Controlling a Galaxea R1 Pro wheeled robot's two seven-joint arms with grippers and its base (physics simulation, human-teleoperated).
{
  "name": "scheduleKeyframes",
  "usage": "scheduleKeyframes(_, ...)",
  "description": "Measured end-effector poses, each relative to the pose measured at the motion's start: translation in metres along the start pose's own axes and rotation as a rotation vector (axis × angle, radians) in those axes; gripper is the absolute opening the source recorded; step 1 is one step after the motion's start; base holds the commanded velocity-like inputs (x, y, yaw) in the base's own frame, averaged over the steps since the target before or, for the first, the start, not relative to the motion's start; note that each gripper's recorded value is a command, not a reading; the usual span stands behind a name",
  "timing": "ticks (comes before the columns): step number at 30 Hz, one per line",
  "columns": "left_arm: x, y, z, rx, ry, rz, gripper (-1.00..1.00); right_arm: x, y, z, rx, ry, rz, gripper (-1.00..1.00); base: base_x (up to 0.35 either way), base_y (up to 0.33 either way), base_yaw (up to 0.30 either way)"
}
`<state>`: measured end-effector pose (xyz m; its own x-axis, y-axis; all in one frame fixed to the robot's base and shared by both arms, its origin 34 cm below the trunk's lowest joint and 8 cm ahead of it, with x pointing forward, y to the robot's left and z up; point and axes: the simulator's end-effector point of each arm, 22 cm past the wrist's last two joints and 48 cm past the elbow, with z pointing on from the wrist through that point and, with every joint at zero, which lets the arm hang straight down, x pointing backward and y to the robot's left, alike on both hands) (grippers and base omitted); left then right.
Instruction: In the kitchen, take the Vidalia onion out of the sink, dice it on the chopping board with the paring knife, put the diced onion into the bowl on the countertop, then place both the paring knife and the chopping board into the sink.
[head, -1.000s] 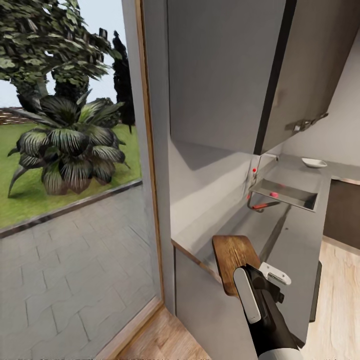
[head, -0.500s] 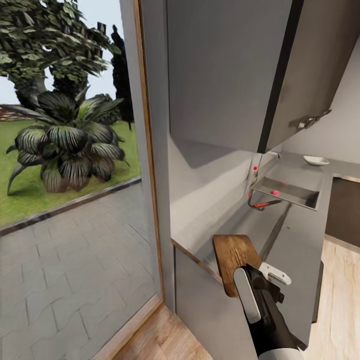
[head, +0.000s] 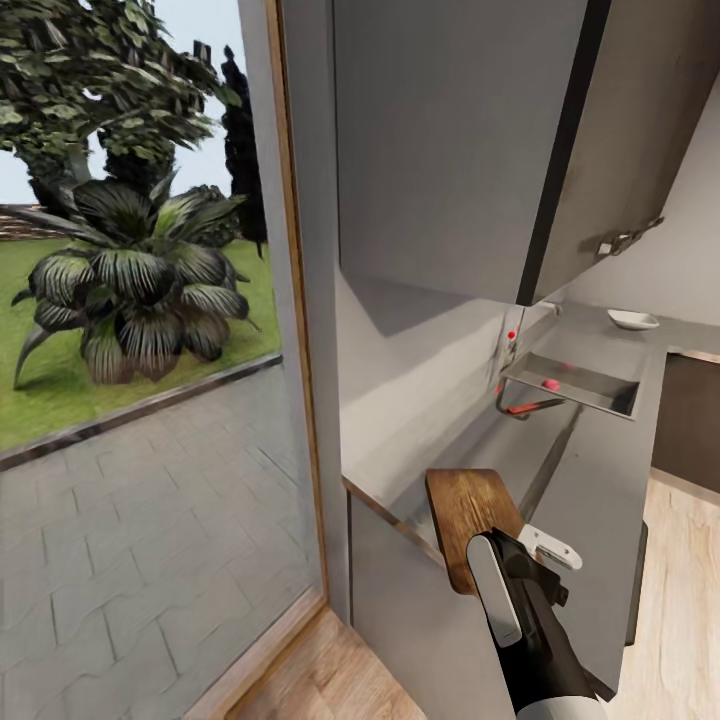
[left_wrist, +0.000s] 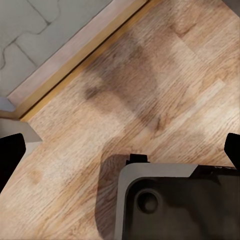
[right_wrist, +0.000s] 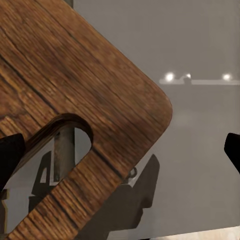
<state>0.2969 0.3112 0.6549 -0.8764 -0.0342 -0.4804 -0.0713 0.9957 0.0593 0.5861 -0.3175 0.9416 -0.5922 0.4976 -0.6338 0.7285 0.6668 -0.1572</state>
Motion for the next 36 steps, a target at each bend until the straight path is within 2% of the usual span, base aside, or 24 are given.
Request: scheduleKeyframes(36, 0.017, 0.0, 0.0, -0.001, 0.042, 0.004, 1.0, 0.015, 0.001, 0.015, 0.021, 0.029, -0.025, 1.0, 0.0, 0.0, 0.0)
